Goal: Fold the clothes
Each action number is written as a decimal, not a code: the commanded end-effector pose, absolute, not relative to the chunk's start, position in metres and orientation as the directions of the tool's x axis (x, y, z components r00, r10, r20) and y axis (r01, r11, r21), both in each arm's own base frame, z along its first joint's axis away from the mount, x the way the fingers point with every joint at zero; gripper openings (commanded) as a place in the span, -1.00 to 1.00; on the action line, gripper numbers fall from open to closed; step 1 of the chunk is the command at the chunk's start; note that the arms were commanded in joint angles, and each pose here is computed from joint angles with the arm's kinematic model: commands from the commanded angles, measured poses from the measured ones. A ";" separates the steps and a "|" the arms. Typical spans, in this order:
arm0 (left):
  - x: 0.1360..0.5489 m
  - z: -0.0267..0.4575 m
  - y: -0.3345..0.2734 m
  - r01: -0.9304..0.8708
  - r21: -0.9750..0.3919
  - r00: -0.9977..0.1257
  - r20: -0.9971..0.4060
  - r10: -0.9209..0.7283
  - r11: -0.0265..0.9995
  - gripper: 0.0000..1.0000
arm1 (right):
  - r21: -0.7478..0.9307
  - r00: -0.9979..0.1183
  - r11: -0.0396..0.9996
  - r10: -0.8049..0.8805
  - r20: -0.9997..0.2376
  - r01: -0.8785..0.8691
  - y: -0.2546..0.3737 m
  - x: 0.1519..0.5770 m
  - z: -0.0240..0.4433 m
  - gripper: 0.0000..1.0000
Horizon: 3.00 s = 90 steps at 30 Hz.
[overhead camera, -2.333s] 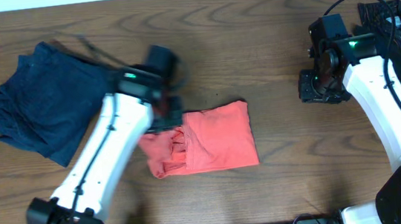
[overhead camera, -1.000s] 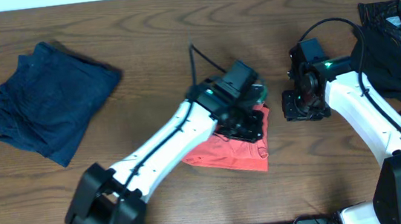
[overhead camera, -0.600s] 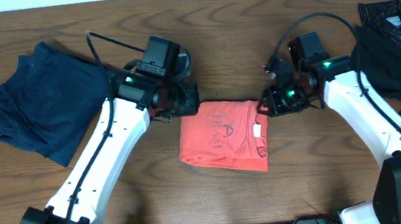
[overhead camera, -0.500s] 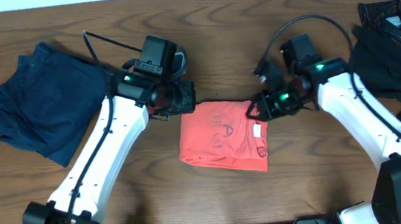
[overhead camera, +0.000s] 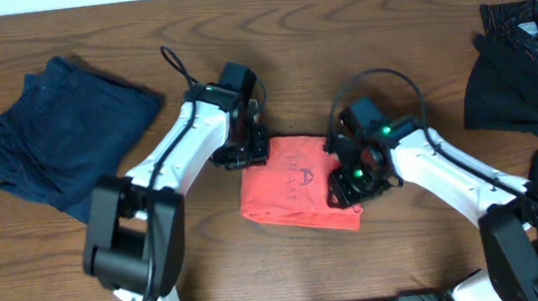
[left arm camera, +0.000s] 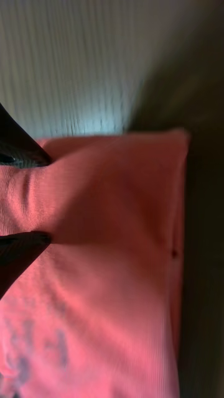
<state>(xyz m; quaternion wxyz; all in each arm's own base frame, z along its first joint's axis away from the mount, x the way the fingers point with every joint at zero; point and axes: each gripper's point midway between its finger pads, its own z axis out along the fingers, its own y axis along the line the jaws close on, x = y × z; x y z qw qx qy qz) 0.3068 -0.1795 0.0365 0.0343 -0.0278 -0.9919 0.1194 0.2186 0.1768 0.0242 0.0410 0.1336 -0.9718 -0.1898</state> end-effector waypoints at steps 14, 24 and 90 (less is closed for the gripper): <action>0.180 0.040 -0.198 -0.060 -0.033 -0.882 0.470 -0.038 0.998 -0.39 | -0.088 -0.980 0.993 0.065 -0.188 0.083 0.056 0.296 0.006 -0.25; 0.288 0.092 -0.215 0.109 -0.179 -0.986 -0.148 0.083 0.978 0.18 | -0.046 -0.931 0.997 0.036 -0.364 0.056 0.062 0.360 0.095 -0.15; 0.444 0.213 0.161 -0.420 -0.342 -0.521 -0.668 -0.532 0.841 -0.88 | -0.035 -0.929 0.997 0.051 -0.366 0.069 0.044 0.284 0.184 0.34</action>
